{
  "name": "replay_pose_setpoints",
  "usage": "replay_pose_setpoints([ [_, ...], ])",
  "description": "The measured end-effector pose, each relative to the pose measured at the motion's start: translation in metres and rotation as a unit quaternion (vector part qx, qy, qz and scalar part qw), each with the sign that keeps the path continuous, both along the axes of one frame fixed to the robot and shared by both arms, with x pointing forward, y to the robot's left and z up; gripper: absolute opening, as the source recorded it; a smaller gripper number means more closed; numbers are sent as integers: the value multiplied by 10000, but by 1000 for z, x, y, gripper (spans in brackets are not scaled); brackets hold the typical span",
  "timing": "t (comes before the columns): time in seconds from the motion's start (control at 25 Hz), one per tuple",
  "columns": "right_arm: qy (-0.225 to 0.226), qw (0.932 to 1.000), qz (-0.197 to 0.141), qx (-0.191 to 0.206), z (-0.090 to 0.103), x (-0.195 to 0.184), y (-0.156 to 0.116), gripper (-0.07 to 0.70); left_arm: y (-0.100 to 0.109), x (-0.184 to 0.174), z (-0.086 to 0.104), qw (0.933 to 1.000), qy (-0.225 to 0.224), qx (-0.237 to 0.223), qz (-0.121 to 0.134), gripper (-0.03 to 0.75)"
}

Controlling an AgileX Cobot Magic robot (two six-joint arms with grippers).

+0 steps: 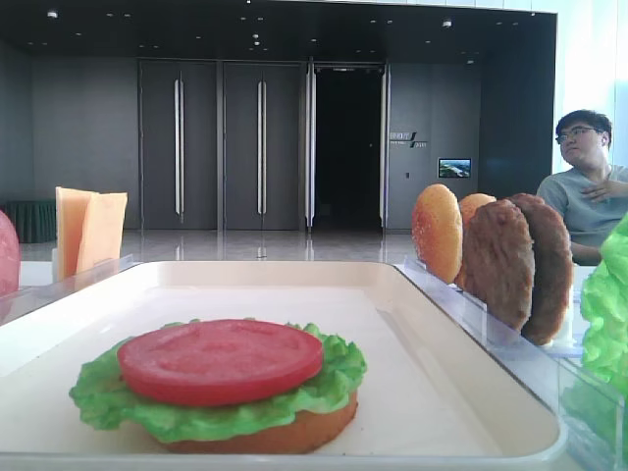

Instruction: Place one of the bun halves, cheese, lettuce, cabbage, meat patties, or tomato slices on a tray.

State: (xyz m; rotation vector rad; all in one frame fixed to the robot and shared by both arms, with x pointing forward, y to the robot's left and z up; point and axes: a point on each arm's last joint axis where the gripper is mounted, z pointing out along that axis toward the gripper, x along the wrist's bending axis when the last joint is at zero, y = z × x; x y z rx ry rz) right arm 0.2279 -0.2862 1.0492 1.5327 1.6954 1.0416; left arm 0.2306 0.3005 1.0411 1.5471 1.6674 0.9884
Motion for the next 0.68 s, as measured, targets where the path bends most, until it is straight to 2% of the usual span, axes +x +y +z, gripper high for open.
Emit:
replay_pose_setpoints([
  [0.44,0,10000,0,0,0,0,0,543,0,0,0,10000,0,0,0,335],
  [0.68,0,10000,0,0,0,0,0,543,0,0,0,10000,0,0,0,304],
])
